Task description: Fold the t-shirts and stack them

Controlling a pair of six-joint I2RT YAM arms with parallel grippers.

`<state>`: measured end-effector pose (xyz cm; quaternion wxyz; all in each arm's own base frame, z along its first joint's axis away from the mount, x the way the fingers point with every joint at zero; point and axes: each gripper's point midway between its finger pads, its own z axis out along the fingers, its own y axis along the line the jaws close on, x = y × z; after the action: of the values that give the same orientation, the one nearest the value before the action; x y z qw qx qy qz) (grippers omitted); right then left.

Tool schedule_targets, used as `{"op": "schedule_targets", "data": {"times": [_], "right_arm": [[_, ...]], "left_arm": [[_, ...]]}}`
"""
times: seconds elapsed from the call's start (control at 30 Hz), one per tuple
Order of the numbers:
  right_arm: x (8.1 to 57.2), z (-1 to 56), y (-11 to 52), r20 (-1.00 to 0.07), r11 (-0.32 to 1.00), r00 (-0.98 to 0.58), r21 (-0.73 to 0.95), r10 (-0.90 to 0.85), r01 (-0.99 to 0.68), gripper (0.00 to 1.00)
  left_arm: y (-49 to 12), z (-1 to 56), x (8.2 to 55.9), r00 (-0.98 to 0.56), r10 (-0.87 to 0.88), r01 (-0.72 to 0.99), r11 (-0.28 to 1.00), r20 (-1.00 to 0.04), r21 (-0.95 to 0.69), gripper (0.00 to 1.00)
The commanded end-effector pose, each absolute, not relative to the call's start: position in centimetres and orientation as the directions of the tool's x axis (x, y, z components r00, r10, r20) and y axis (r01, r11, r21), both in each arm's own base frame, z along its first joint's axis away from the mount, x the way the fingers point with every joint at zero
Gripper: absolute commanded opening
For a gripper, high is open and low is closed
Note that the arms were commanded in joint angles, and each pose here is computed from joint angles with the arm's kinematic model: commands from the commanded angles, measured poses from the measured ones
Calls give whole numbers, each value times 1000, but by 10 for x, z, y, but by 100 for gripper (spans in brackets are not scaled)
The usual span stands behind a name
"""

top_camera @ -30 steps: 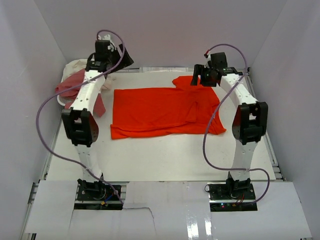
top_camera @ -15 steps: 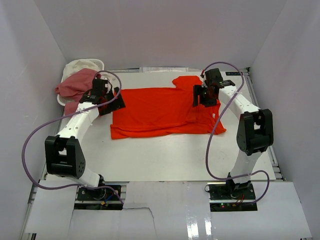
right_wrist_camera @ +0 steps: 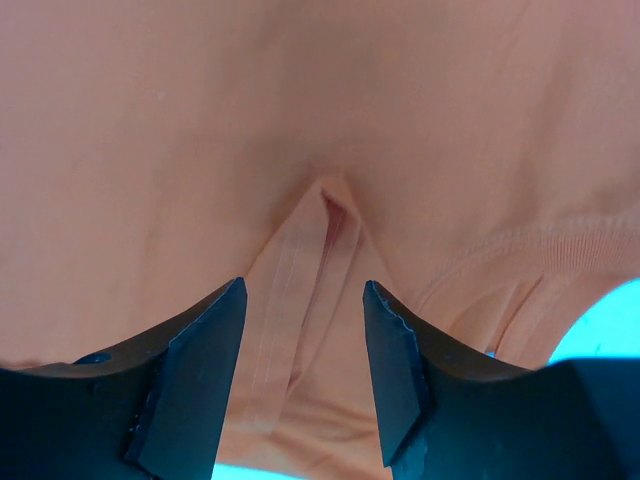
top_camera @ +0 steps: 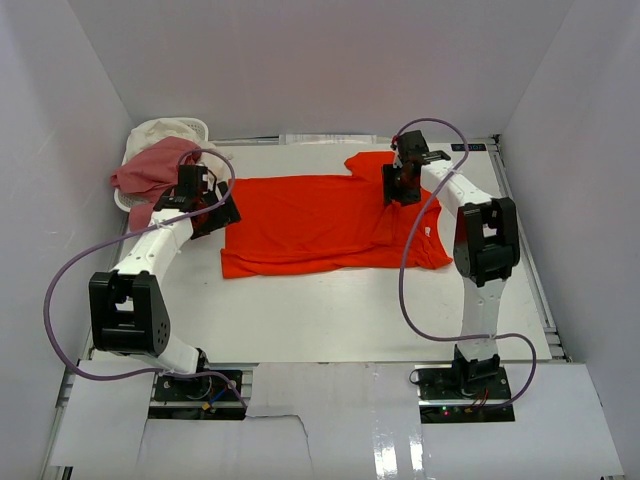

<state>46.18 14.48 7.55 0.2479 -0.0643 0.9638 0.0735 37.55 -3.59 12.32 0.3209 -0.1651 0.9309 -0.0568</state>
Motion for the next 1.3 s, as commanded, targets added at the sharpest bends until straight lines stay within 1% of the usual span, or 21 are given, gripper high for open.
{"op": "schedule_targets", "data": {"times": [0.0,0.23,0.53,0.67,0.73,0.83,0.9,1.0,1.27], "right_arm": [[483,75,144,-520,984,-848,68,-105,-163,57],[496,59,145,-519,985,-848,54,-112,-164,53],[507,52,149,-532,982,-837,53,-125,-181,53],[513,51,152,-546,980,-828,58,-129,-191,40],[515,47,153,-539,979,-832,60,-132,-194,39],[516,46,153,-540,979,-831,60,-132,-194,30],[517,47,152,-543,980,-829,55,-131,-191,28],[518,52,149,-554,982,-822,41,-132,-185,21],[518,68,146,-578,985,-807,30,-123,-171,20]], "left_arm": [[-32,135,379,-703,-344,-271,939,-622,-214,93],[-28,142,377,-684,-345,-277,938,-643,-209,93],[-27,137,370,-681,-347,-281,937,-645,-207,93],[-28,134,369,-685,-345,-277,938,-642,-208,93],[-28,133,369,-686,-346,-280,937,-640,-207,93],[-27,132,368,-687,-345,-281,938,-640,-204,93],[-26,132,368,-685,-346,-285,937,-641,-202,93],[-26,132,368,-684,-345,-283,938,-643,-203,93],[-27,128,367,-689,-347,-283,937,-636,-205,93]]}}
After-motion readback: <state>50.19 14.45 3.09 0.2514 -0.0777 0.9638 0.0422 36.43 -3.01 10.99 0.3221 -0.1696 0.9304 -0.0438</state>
